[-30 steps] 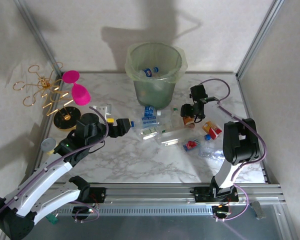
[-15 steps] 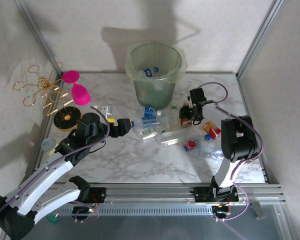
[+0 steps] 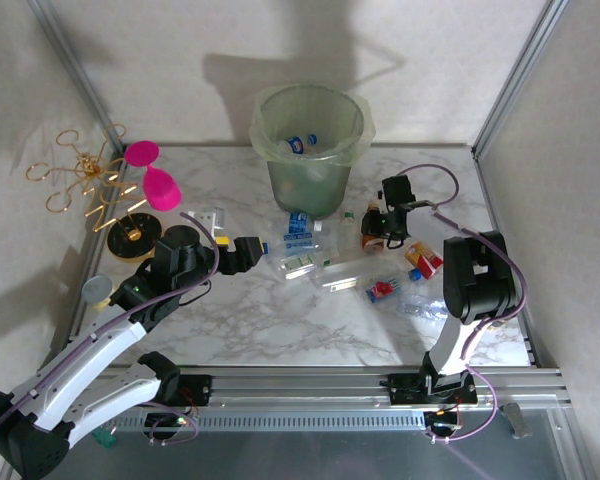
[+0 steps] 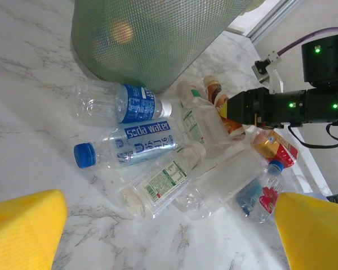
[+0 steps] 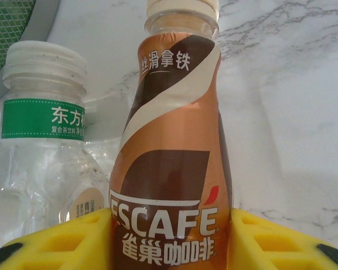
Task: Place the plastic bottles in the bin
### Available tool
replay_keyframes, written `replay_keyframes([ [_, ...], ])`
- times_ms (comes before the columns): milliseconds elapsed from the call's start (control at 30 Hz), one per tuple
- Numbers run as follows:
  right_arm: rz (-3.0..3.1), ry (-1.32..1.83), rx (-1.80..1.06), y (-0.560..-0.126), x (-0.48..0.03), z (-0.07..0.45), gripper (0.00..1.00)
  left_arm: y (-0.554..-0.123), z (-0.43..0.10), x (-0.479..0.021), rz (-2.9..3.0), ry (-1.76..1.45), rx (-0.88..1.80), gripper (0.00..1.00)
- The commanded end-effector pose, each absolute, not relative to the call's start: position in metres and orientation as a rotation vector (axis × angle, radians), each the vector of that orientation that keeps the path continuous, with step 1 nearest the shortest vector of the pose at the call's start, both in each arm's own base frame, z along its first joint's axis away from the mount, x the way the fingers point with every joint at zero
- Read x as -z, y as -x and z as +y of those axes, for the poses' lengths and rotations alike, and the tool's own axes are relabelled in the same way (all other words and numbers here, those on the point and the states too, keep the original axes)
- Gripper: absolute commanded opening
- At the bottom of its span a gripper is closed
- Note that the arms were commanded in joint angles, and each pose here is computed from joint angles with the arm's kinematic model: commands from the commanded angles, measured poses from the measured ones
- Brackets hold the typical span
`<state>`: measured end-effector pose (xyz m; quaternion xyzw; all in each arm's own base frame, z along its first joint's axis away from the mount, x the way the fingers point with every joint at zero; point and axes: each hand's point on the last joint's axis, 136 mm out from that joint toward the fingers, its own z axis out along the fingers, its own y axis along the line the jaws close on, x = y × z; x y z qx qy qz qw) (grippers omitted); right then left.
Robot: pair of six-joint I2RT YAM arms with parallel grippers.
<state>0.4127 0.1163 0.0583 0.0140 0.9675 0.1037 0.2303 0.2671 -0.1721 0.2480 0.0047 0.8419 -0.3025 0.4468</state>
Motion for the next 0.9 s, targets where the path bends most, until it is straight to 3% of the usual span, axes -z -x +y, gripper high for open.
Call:
replay_keyframes([
  [0, 2.670, -0.064, -0.242, -0.403, -0.065, 0.106, 0.51, -0.266, -0.172, -0.247, 2.076, -0.017, 0.741, 0.94],
  [333, 2.729, -0.096, -0.193, -0.403, -0.031, 0.101, 0.67, -0.263, -0.171, -0.251, 2.060, -0.016, 0.755, 0.95],
  [567, 2.680, -0.118, -0.205, -0.415, -0.044, 0.103, 0.60, -0.262, -0.170, -0.252, 2.059, -0.015, 0.751, 0.95],
  [867, 2.508, -0.108, -0.265, -0.417, -0.126, 0.106, 0.54, -0.263, -0.173, -0.253, 2.060, -0.023, 0.761, 0.94],
])
